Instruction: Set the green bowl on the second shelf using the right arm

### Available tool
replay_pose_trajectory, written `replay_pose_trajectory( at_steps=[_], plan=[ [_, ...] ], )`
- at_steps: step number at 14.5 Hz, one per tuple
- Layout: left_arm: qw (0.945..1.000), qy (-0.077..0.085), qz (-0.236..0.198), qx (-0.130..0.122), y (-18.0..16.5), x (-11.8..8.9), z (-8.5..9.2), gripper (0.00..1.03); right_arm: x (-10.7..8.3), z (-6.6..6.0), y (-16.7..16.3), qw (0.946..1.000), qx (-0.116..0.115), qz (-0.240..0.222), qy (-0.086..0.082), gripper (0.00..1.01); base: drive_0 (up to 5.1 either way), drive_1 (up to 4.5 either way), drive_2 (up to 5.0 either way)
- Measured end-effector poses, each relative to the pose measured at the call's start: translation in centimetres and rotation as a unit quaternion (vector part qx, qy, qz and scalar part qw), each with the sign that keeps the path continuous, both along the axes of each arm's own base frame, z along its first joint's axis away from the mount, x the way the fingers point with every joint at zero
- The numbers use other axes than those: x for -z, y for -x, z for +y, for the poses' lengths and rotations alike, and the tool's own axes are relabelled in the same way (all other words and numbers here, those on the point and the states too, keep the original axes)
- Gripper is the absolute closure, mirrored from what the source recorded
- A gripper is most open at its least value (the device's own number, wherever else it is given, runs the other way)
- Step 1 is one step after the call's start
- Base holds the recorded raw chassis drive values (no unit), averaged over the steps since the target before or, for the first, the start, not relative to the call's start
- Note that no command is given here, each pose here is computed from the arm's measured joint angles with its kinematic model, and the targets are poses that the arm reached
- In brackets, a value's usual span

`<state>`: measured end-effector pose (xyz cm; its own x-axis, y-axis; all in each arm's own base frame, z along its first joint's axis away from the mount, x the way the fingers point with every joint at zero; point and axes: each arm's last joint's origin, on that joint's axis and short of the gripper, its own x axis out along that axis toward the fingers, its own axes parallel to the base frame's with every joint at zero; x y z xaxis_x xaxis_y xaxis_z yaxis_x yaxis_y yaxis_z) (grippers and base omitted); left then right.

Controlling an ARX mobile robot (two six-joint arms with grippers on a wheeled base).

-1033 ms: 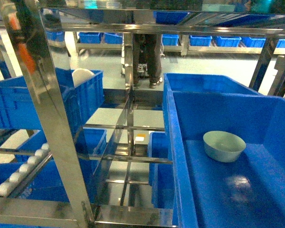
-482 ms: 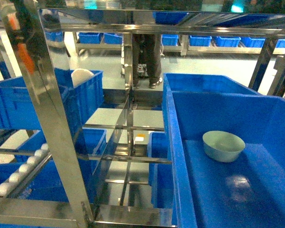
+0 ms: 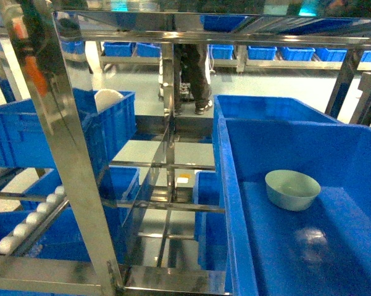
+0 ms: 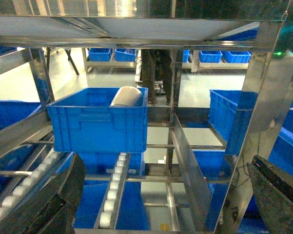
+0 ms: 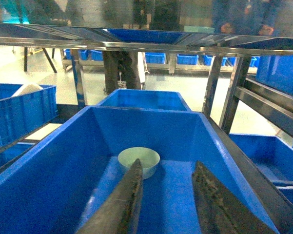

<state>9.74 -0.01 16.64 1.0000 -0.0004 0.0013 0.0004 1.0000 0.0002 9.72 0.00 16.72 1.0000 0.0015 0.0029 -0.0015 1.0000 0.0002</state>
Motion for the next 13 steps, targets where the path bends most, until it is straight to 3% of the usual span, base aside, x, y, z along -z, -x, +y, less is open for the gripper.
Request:
replay_pose_trajectory(
  at_steps=[3, 10, 11, 13],
  plan=[
    [1.0000, 0.000, 0.000, 0.000, 0.00, 0.00, 0.00, 0.05, -0.01, 0.00, 0.00, 1.0000, 0.001, 0.000, 0.001, 0.99, 0.0, 0.00, 0.0],
    [1.0000, 0.000, 0.000, 0.000, 0.00, 0.00, 0.00, 0.05, -0.01, 0.00, 0.00, 1.0000, 0.001, 0.000, 0.000, 0.99, 0.0, 0.00, 0.0],
    [1.0000, 0.000, 0.000, 0.000, 0.00, 0.00, 0.00, 0.05, -0.01, 0.00, 0.00, 1.0000, 0.001, 0.000, 0.000, 0.94, 0.0, 0.00, 0.0],
    [1.0000, 0.000, 0.000, 0.000, 0.00, 0.00, 0.00, 0.05, -0.01, 0.00, 0.00, 1.0000, 0.001, 0.000, 0.000, 0.67, 0.0, 0.00, 0.0]
  ],
)
